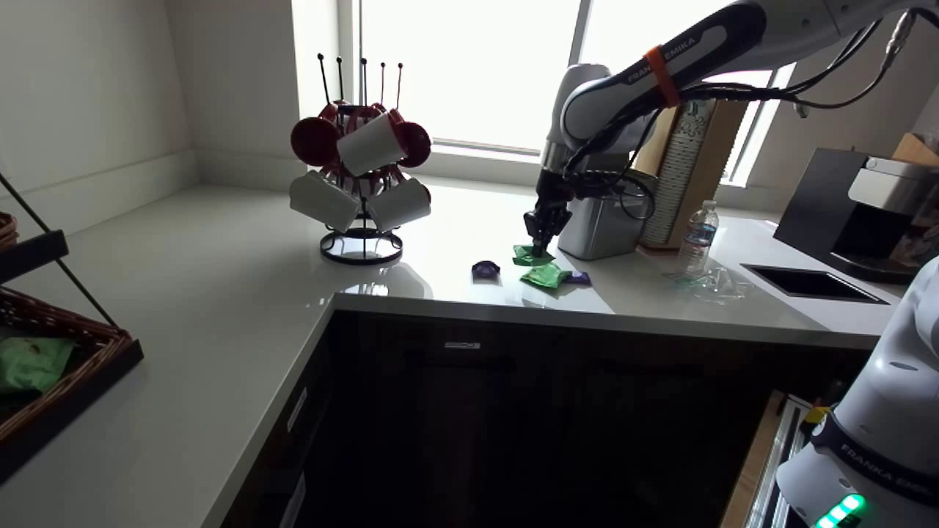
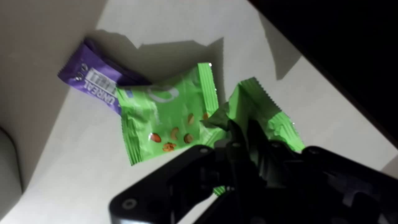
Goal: Pick up the green sachet on the left and place it next to the green sachet on the right then move both sachets backwards, move the purple sachet on the left to the right.
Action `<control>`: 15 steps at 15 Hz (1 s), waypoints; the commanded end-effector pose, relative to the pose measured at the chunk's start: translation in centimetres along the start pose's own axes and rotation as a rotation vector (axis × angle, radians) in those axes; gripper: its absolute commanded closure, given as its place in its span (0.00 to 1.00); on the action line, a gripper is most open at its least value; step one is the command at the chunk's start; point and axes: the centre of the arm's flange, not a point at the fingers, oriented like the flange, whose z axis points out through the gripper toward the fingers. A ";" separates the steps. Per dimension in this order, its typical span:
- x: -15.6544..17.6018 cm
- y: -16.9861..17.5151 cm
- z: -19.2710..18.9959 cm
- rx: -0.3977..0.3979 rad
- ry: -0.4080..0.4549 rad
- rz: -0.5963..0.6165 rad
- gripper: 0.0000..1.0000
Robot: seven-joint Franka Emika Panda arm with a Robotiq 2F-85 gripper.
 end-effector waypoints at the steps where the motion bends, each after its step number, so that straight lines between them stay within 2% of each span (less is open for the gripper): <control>1: -4.0 1.3 0.0 -0.050 -0.082 0.046 0.97; 8: -6.1 3.9 2.6 -0.074 -0.218 0.096 0.97; 15: -4.3 5.4 3.8 -0.100 -0.190 0.237 0.97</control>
